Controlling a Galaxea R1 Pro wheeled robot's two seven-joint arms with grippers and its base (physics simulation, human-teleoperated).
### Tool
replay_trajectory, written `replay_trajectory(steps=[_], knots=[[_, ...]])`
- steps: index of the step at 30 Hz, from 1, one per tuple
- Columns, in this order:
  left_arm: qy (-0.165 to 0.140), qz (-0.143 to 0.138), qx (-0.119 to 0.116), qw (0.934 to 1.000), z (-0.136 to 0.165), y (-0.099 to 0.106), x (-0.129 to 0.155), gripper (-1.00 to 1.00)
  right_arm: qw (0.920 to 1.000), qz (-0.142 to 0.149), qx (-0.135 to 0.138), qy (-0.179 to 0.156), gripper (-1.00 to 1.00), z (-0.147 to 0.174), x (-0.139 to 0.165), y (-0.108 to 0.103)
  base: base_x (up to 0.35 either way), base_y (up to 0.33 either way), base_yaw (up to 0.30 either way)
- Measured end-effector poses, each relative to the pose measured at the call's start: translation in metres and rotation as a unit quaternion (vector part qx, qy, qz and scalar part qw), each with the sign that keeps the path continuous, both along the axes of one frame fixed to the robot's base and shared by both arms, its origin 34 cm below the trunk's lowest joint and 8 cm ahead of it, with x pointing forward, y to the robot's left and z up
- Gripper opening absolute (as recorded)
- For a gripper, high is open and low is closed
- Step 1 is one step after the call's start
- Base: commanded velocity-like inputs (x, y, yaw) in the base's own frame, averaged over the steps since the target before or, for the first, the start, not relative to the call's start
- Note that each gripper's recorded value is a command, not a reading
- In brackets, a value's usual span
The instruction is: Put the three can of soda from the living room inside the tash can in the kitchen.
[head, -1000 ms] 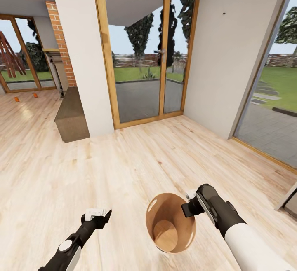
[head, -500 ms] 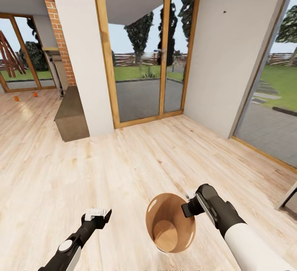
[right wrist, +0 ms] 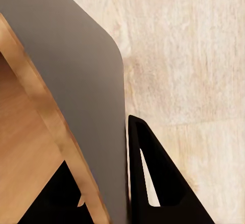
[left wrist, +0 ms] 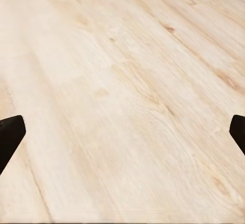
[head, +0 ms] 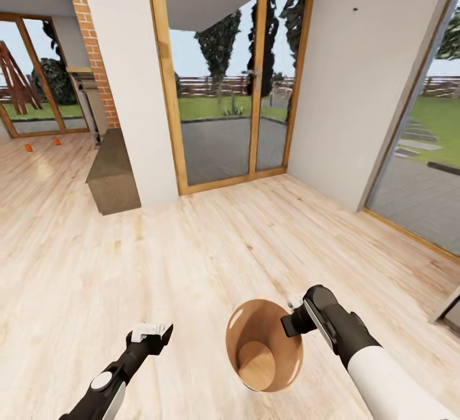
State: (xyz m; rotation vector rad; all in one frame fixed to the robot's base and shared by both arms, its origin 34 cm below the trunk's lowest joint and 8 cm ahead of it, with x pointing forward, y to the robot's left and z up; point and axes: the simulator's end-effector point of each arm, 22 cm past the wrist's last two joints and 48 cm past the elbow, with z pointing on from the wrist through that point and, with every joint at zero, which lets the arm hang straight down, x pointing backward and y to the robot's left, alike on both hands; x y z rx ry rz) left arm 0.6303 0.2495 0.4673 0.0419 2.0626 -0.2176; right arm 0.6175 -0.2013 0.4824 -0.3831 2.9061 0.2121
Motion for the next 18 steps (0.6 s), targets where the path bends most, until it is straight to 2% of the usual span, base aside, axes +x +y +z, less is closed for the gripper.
replay_trajectory(steps=[6,18], knots=[[0.004,0.0,0.0,1.0,-0.004,0.0,-0.0014,1.0,1.0,0.0,-0.001,0.004,-1.0,-0.0039,-0.0012,0.0,0.0,0.0,0.153],[0.01,0.0,0.0,0.9999,-0.0102,-0.0004,-0.0038,1.0,1.0,0.001,0.0,0.009,-1.0,-0.0094,-0.0032,0.0011,0.0,0.0,0.208]])
